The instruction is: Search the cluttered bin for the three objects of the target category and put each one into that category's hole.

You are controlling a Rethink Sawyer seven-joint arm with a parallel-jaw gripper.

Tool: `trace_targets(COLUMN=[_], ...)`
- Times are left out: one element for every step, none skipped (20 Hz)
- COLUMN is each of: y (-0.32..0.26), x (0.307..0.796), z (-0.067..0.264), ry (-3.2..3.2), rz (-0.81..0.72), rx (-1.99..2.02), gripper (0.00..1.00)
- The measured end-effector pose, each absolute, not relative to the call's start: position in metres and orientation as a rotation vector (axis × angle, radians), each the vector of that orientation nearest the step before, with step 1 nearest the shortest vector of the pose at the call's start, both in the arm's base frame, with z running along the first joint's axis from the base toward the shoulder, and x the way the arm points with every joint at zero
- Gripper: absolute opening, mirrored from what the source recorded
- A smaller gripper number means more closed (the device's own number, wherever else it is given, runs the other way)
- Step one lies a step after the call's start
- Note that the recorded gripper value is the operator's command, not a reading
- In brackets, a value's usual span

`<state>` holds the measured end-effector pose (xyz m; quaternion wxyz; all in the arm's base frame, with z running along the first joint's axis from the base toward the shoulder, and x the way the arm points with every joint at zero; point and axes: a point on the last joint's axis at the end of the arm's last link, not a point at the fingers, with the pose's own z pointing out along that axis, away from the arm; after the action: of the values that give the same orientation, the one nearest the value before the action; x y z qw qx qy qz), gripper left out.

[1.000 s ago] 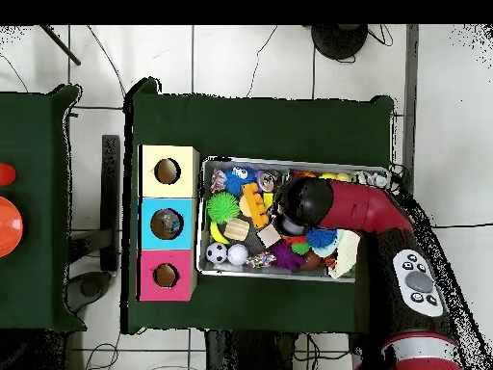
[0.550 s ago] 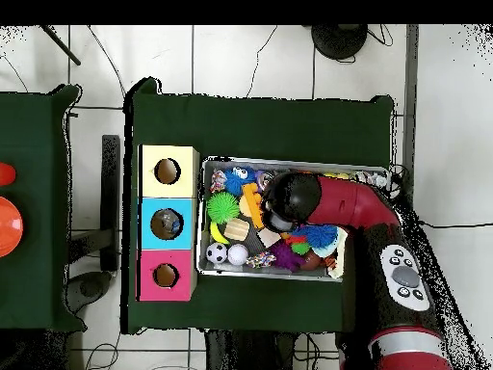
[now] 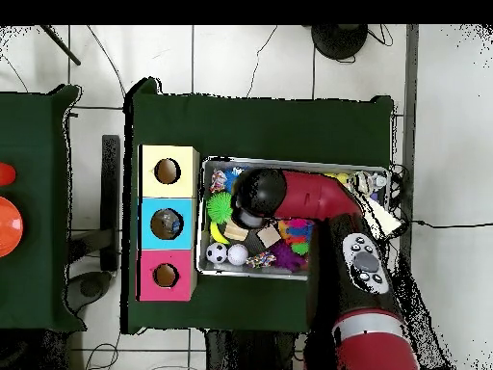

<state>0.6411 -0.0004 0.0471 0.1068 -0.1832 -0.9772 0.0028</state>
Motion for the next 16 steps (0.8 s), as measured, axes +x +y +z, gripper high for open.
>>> trace_targets(y=[0.006, 0.013, 0.020, 0.024, 0.037, 0.042, 0.047, 0.050, 0.056, 0.058, 0.061, 0.062, 0.065, 0.066, 0.067, 0.068], x=[0.641, 0.640, 0.639, 0.638, 0.635, 0.633, 0.631, 0.630, 0.628, 0.626, 0.625, 0.625, 0.624, 0.624, 0.623, 0.623], z=[0.044, 0.041, 0.037, 0.034, 0.025, 0.021, 0.016, 0.014, 0.006, 0.002, -0.002, -0.005, -0.011, -0.015, -0.019, -0.023], ry=[-2.874, -2.869, -2.865, -2.863, -2.860, -2.862, -2.864, -2.866, -2.874, -2.878, -2.886, -2.890, -2.902, -2.911, -2.916, -2.922], rz=[0.004, -0.001, -0.005, -0.007, -0.009, -0.008, -0.007, -0.006, -0.002, 0.000, 0.002, 0.002, 0.001, 0.000, -0.001, -0.001], rx=[-0.532, -0.522, -0.513, -0.507, -0.487, -0.478, -0.469, -0.464, -0.451, -0.447, -0.442, -0.440, -0.437, -0.436, -0.437, -0.437], gripper=[1.00, 1.00, 1.00, 1.00, 1.00, 1.00, 1.00, 1.00, 1.00, 1.00, 1.00, 1.00, 1.00, 1.00, 1.00, 1.00])
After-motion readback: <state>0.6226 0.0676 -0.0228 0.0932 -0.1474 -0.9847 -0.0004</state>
